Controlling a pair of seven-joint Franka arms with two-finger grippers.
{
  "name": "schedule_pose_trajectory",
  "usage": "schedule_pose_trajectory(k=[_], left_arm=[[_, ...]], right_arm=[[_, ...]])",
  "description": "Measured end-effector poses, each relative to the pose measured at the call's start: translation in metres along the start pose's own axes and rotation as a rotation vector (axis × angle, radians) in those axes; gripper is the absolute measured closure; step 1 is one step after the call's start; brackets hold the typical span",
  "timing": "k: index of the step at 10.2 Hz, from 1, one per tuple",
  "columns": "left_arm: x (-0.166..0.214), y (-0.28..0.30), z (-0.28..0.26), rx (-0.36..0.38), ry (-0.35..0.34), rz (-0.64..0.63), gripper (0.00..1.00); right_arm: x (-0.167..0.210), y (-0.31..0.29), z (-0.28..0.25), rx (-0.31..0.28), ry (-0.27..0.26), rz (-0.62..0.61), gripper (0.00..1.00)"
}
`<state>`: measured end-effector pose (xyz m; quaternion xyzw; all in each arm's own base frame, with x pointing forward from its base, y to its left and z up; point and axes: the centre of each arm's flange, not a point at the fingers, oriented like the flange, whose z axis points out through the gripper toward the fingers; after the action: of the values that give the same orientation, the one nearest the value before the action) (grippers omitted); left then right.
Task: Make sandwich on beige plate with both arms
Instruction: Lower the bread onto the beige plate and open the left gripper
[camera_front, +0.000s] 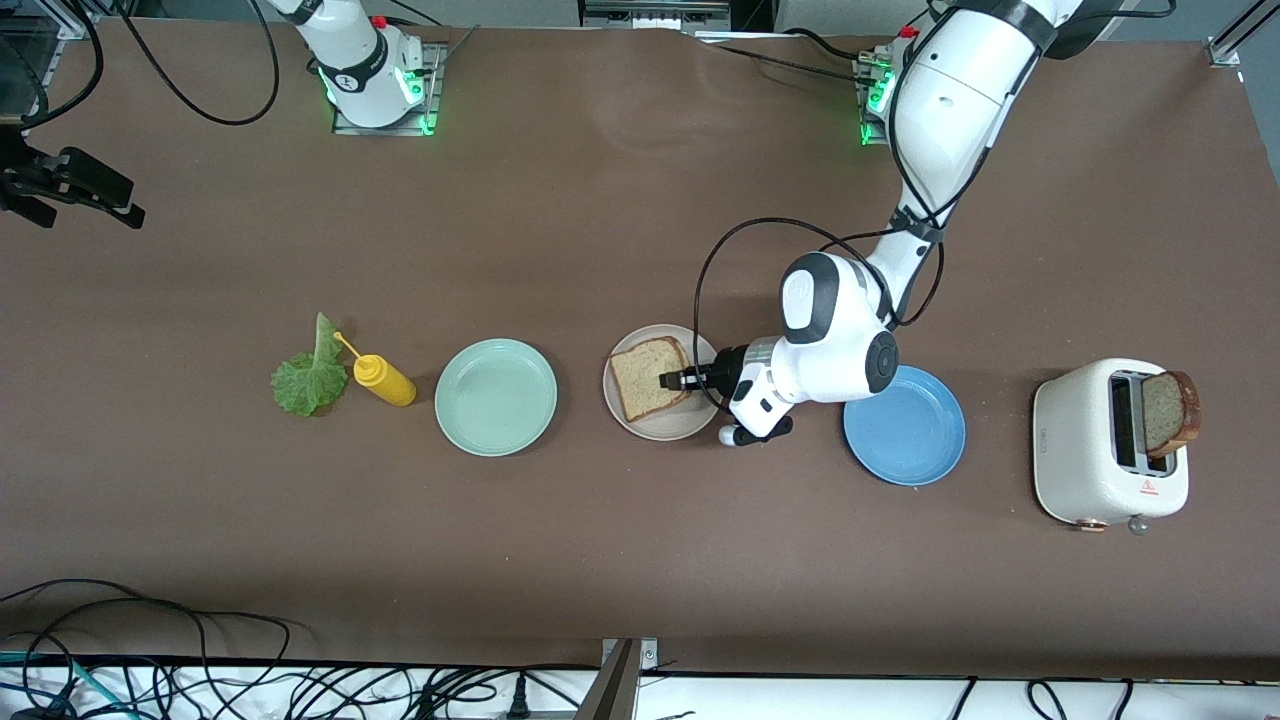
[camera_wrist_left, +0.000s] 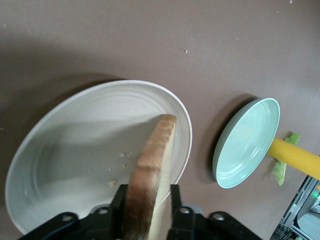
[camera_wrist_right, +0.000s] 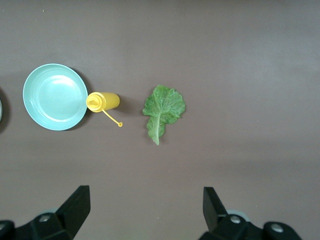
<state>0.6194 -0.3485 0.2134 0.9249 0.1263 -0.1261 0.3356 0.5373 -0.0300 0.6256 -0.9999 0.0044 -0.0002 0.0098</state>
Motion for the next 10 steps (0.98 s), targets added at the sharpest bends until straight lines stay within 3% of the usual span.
schedule_pose_trajectory(k=[4,7,10], left_arm=[[0.027,-0.028,-0.031,0.079,0.054,0.026,0.00],[0.044,-0.044,-0.057,0.152,0.092,0.057,0.00],[0.047,-0.051,-0.081,0.249,0.085,0.109,0.00]], right_arm=[[0.000,0.000,0.000,0.000,0.000,0.000,0.00],[0.000,0.000,0.000,0.000,-0.001,0.000,0.00],[0.000,-0.001,0.000,0.003,0.000,0.000,0.00]])
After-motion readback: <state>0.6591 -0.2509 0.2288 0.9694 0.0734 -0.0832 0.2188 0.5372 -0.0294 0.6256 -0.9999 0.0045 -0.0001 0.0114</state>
